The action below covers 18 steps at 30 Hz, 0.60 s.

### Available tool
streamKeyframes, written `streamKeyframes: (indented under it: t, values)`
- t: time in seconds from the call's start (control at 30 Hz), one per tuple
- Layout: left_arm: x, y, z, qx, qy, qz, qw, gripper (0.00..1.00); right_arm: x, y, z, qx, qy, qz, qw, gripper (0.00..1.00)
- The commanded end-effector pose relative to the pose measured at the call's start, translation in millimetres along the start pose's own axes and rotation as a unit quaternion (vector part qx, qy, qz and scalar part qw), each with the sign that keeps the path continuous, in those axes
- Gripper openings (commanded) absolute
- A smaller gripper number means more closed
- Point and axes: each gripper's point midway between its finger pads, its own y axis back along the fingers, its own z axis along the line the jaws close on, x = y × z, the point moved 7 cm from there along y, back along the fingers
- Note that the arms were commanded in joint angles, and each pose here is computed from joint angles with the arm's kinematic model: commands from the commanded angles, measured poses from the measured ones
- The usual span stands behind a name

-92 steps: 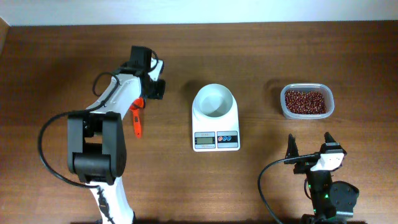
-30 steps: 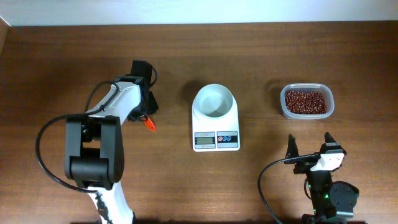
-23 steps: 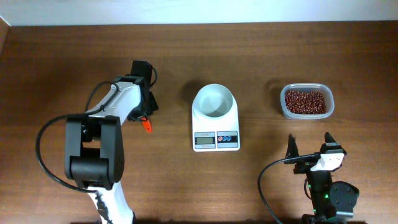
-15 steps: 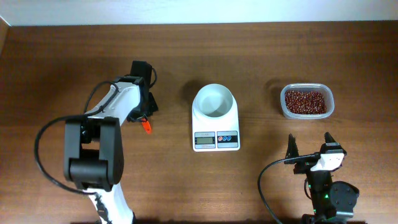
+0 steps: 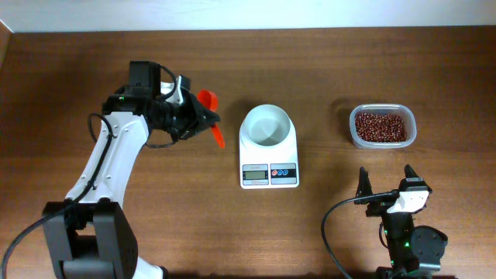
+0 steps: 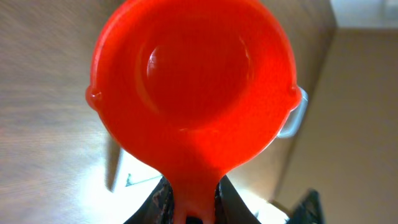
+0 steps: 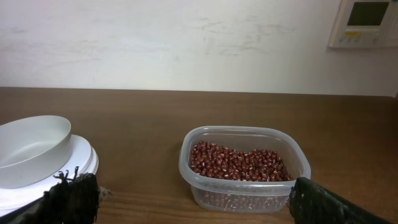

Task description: Scoop item into bowl and weigh 50g on scale

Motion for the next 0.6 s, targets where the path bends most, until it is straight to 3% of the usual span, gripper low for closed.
streamKeyframes:
  t: [0.0,0.07,0.2,0.27,0.33,0.43,0.57]
  values:
    - [11.7,7.1,-18.1,0.077,0.001,0.044,0.996,0.06,2.1,-0.1,1.4,-0.004,-0.004,0.002,1.0,0.99]
    - [13.2,7.7,-20.6,0.09,0.002,0.052,0.995,0.08,1.9,0.0,2.4,-0.009,-0.016,0.002,1.0,0.99]
    - [15.1,7.8,-20.3,0.091,0.007,0.057,0.994,0.0,-1.7,1.3,17.1,-0.081,-0.022,-0.006,0.996,0.99]
    - [15.1,7.8,-20.2,0.09,0.016,0.058,0.994,0.0,-10.6,3.3,19.5,-0.094,-0.105,-0.011,0.99,0.99]
    - [13.7,7.8,-21.1,0.09,0.051,0.058,0.993,0.0,-34.0,8.9,22.3,-0.108,-0.159,-0.028,0.981,0.99]
    - [7.9,7.9,-24.4,0.095,0.106,0.051,0.988,0.0,-82.5,18.7,24.4,-0.113,-0.171,-0.033,0.978,0.99]
    - [4.6,8.2,-26.6,0.095,0.225,0.056,0.968,0.0,-160.5,15.0,35.2,-0.149,-0.188,0.102,0.966,0.99]
